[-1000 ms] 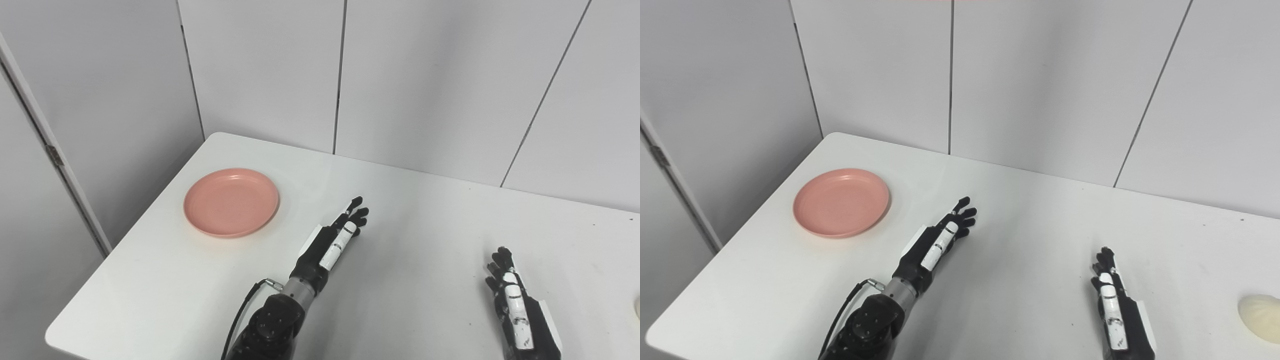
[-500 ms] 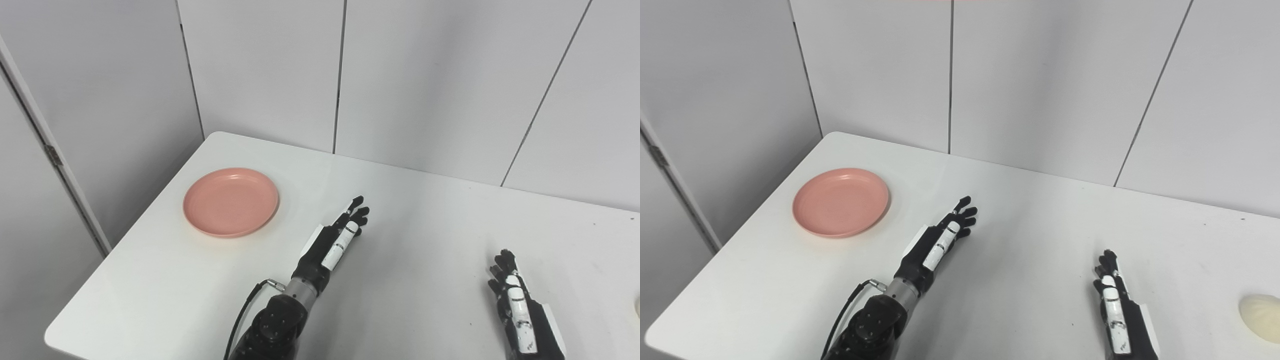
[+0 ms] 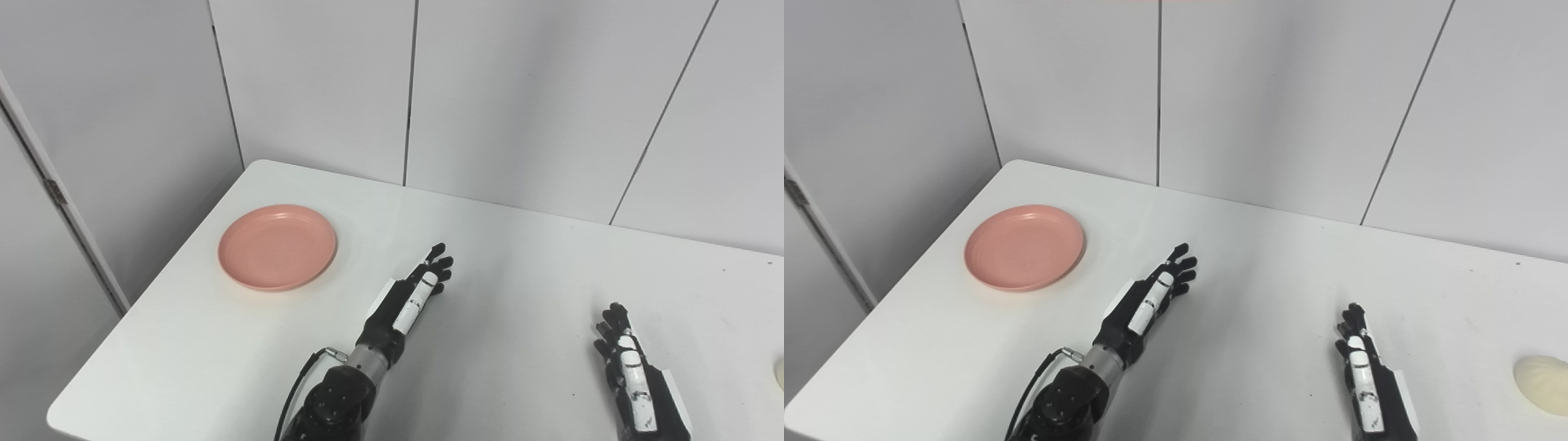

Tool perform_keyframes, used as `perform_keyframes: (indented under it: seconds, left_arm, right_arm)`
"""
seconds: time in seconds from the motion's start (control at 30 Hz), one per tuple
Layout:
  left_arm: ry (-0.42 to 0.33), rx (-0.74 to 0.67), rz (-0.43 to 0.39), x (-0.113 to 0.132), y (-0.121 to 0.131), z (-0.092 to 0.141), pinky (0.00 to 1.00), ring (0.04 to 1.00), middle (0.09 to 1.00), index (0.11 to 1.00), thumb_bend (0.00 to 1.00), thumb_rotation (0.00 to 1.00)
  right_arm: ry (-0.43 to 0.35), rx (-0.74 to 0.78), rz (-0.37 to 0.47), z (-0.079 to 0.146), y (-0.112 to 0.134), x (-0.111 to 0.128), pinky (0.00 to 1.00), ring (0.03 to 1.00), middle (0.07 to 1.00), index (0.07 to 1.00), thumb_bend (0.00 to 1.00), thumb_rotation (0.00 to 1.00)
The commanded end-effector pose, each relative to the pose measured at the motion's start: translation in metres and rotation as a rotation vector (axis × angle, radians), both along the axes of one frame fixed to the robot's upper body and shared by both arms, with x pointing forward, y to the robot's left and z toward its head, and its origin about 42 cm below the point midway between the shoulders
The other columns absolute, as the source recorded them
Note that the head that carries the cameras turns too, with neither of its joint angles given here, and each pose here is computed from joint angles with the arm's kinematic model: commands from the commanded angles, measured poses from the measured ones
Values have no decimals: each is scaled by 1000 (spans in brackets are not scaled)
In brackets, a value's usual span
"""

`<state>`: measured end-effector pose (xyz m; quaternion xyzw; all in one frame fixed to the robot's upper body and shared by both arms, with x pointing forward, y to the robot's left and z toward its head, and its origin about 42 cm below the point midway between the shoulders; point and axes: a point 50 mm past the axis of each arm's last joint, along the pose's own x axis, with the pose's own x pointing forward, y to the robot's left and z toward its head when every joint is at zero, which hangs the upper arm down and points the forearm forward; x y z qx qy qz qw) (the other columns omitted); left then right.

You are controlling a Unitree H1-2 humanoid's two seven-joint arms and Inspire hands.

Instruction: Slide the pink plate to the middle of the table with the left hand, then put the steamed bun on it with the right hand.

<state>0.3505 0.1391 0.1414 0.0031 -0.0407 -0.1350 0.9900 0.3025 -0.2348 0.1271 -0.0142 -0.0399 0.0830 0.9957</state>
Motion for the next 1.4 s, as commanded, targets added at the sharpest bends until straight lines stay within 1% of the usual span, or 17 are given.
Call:
perform_keyframes:
  seconds: [0.0,0.1,0.17,0.27,0.43,0.5,0.53,0.6,0.77,0.93,1.1,1.2,1.37]
  left_arm:
    - [-97,-22,-15,9,-1,33,916,917,920,924,510,1000]
    - [-144,-29,-7,11,1,52,896,900,904,909,521,1000]
    - [-159,-37,-5,13,1,61,897,895,900,904,537,1000]
    - [-202,-51,-9,16,3,79,910,902,909,912,527,1000]
    - [-276,-94,34,22,13,110,930,900,904,899,513,1000]
    - [-295,-103,47,24,16,117,930,896,903,899,511,1000]
    - [-310,-98,56,24,19,121,945,902,908,904,518,1000]
    - [-326,-87,70,23,22,125,937,897,906,903,512,1000]
    - [-359,-86,142,19,46,141,929,885,896,893,509,1000]
    - [-384,-94,205,14,67,150,937,891,895,890,500,1000]
    - [-433,-98,290,8,93,159,864,872,881,889,481,1000]
    - [-444,-100,326,7,102,162,873,874,887,896,483,1000]
    - [-472,-119,404,5,127,163,909,903,908,903,518,1000]
  right_arm:
    - [30,-26,-38,-1,-15,1,1000,1000,1000,1000,36,1000]
    - [31,-25,-38,-1,-16,1,1000,1000,1000,1000,38,1000]
    - [32,-26,-40,-1,-17,0,1000,1000,1000,1000,38,1000]
    - [34,-29,-40,0,-19,1,1000,1000,1000,1000,39,1000]
    - [36,-24,-40,0,-21,1,1000,1000,1000,1000,31,1000]
    - [37,-23,-39,0,-22,1,1000,1000,1000,1000,29,1000]
    - [36,-23,-39,0,-23,1,1000,1000,1000,1000,31,1000]
    - [35,-23,-39,0,-23,2,1000,1000,1000,1000,33,1000]
    - [38,-12,-35,0,-25,3,1000,1000,1000,1000,48,1000]
    - [40,-5,-41,0,-26,3,1000,1000,1000,1000,50,1000]
    - [39,-11,-40,0,-28,4,1000,1000,1000,1000,41,1000]
    - [38,-16,-40,0,-29,4,1000,1000,1000,1000,44,1000]
    - [37,-16,-38,1,-31,5,1000,1000,1000,1000,43,1000]
